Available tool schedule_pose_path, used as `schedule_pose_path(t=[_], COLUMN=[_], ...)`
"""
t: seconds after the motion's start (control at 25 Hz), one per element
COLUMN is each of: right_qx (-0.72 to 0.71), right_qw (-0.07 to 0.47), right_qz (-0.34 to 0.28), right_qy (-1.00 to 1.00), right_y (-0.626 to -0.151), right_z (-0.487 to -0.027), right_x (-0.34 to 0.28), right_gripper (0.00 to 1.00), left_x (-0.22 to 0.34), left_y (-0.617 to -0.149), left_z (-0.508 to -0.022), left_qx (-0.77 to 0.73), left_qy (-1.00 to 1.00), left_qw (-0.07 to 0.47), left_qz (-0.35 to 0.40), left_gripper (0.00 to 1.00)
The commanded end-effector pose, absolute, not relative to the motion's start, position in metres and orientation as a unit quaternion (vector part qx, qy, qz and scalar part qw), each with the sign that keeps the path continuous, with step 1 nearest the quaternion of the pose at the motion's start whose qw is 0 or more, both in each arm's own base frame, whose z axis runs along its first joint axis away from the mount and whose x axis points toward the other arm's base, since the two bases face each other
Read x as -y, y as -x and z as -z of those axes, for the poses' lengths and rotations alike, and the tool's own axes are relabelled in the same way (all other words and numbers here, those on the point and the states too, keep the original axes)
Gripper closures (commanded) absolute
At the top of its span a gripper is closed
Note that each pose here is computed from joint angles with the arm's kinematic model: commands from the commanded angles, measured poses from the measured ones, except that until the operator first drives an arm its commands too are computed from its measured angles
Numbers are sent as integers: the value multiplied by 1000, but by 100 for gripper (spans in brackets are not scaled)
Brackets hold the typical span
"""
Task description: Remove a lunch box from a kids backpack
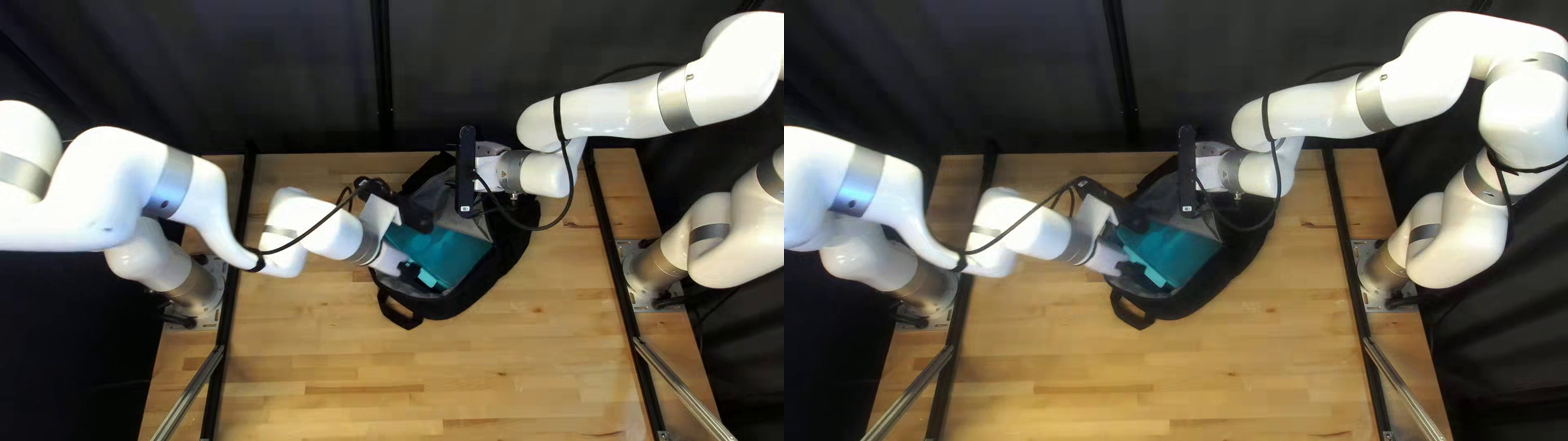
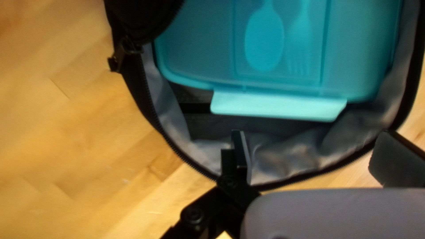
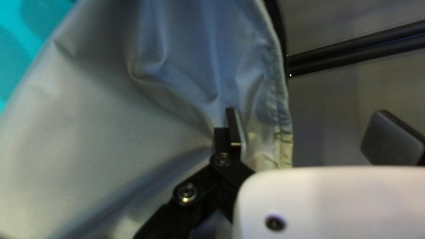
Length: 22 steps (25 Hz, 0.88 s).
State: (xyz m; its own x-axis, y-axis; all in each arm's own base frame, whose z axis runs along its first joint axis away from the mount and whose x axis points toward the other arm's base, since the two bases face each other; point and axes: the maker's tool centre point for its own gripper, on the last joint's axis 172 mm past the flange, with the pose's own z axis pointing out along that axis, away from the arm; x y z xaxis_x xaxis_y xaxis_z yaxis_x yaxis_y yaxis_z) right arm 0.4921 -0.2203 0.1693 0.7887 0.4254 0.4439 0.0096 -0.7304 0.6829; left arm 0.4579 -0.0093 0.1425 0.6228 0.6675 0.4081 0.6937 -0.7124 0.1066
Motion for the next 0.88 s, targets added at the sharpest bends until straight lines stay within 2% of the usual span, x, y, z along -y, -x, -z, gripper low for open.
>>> schedule_pose_path(t=[0.04, 0.4, 0.6, 0.88], right_qx=[-124, -124, -124, -124], right_qw=[346, 346, 346, 346], right_qz=[-301, -301, -301, -301], right_qy=[-880, -880, -880, -880], right_y=[-492, -492, -492, -492], right_z=[-169, -169, -169, -169], right_x=[220, 220, 220, 220], right_gripper=[0, 0, 0, 0], left_x=[-5, -1, 13, 18], left_y=[-444, -456, -479, -489], left_z=[-152, -164, -179, -168], left_qx=[398, 374, 304, 245], left_qy=[883, 892, 911, 915], left_qw=[92, 84, 158, 246], left_qz=[230, 240, 231, 206], left_gripper=[0, 0, 0, 0])
